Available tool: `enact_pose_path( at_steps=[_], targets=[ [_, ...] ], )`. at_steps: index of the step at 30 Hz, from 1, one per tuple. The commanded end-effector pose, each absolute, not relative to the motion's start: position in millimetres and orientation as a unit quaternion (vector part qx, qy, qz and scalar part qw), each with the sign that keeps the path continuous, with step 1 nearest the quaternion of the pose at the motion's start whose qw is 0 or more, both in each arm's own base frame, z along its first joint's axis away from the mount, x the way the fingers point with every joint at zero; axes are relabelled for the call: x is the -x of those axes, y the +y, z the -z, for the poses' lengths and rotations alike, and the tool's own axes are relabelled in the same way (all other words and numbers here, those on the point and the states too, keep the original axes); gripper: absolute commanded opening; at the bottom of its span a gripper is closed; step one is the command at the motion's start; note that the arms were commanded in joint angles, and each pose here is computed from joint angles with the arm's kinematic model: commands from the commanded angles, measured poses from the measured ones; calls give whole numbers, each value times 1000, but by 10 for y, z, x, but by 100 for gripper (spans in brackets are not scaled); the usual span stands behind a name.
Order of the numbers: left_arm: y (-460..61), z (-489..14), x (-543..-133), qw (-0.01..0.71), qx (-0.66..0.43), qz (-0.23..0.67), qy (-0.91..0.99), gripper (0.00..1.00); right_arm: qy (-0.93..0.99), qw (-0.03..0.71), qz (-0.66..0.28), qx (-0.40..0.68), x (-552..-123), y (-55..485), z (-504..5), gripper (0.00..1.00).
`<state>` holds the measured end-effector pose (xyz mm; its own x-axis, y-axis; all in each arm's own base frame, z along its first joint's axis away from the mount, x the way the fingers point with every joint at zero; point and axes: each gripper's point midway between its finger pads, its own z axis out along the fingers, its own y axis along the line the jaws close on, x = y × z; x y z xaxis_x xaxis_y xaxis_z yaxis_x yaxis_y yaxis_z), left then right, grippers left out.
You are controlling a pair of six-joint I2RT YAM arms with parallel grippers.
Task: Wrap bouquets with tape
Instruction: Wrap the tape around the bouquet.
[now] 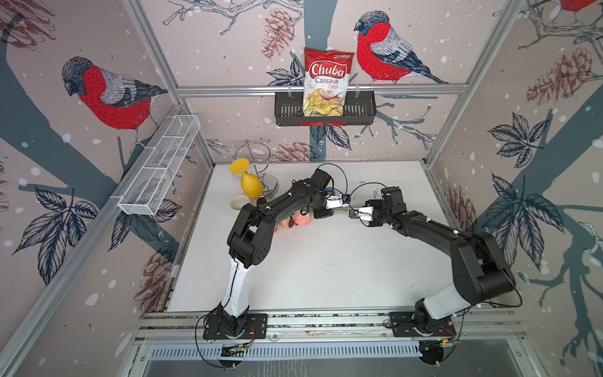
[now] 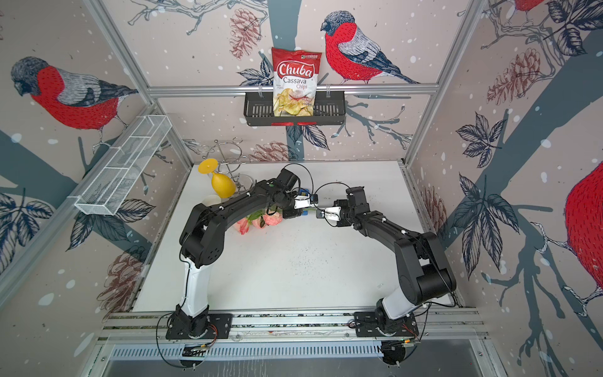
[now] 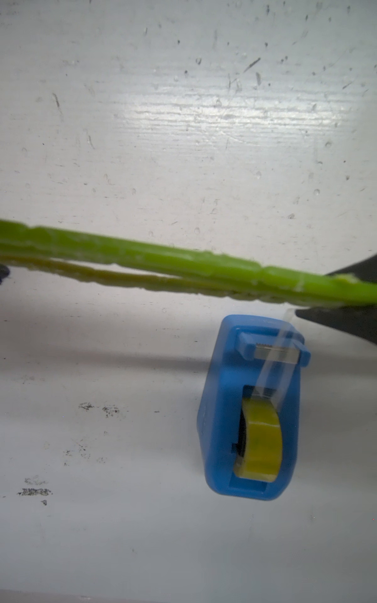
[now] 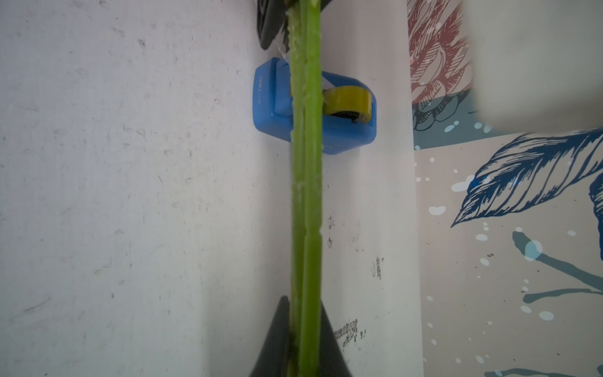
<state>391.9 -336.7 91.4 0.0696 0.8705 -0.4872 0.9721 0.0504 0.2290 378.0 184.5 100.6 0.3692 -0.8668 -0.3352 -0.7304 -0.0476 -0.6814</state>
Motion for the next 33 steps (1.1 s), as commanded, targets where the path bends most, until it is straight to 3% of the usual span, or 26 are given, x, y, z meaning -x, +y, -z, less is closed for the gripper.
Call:
enact_pose_path(
  at_steps=[1,3,4,8,12,27,30,33],
  targets=[
    [-3416,-1079,-3946,295,-677,100,667,0,555,403,58,725,-3681,1878,-982,0],
    [-3388,-1097,-3957,291,-672,94,674,2,555,402,58,725,-3677,1871,-981,0],
    [-3374,-1091,-3932,282,-677,93,674,11,556,402,59,725,-3678,1869,-981,0],
    [-3271,-1045,-3825,248,-688,89,676,28,556,401,60,726,-3680,1865,-973,0],
    [-3181,-1011,-3732,233,-695,86,674,35,556,400,60,726,-3681,1861,-967,0],
    [-3293,-1145,-3853,264,-685,92,673,36,555,403,55,726,-3666,1873,-987,0],
    [-3306,-1123,-3890,265,-683,89,675,33,554,403,53,726,-3659,1885,-992,0],
    [-3332,-1111,-3875,265,-685,97,672,23,553,404,51,727,-3650,1893,-995,0]
  ],
)
